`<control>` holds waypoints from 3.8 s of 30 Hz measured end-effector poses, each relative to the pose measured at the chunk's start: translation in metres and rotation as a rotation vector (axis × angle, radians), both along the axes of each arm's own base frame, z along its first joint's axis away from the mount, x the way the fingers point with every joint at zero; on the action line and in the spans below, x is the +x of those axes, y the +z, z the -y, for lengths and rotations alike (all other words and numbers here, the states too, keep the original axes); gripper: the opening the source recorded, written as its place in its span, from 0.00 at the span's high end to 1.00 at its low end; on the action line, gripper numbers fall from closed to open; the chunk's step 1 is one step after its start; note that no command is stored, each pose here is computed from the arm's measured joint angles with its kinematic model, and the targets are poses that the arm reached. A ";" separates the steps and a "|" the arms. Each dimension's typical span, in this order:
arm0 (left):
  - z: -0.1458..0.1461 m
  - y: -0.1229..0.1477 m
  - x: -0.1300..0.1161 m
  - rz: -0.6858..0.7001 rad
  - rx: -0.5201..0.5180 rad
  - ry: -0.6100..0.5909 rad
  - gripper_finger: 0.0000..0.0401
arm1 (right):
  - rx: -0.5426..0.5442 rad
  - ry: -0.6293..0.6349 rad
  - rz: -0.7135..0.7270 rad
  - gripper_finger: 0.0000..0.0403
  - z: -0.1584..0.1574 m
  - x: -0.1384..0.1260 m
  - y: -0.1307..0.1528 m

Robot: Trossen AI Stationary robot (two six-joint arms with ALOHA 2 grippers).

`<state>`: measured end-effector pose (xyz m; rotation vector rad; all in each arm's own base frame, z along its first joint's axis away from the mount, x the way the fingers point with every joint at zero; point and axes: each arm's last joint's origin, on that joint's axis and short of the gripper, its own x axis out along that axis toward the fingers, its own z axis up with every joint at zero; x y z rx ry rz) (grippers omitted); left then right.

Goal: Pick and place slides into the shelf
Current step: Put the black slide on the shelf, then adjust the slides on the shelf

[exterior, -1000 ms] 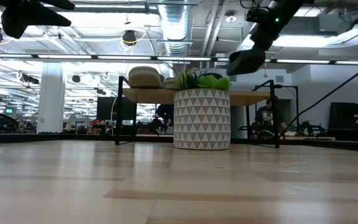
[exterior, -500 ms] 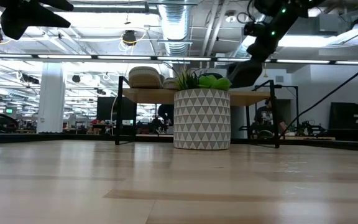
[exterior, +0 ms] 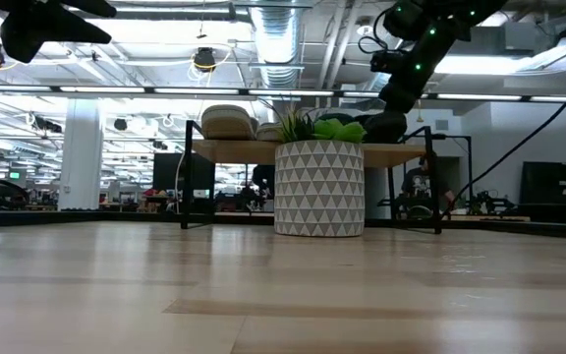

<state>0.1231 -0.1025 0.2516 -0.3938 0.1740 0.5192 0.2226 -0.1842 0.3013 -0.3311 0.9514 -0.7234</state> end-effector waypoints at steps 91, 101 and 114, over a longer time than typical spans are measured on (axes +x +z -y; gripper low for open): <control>-0.003 -0.003 -0.003 -0.051 0.042 -0.009 0.57 | -0.014 0.069 0.322 0.49 -0.106 -0.035 0.064; -0.009 -0.004 -0.005 -0.043 0.159 0.054 0.57 | 0.060 0.067 0.521 0.97 -0.124 -0.048 0.079; -0.037 0.001 -0.001 -0.075 0.509 0.322 0.57 | 0.030 0.271 0.616 0.99 -0.104 -0.011 0.100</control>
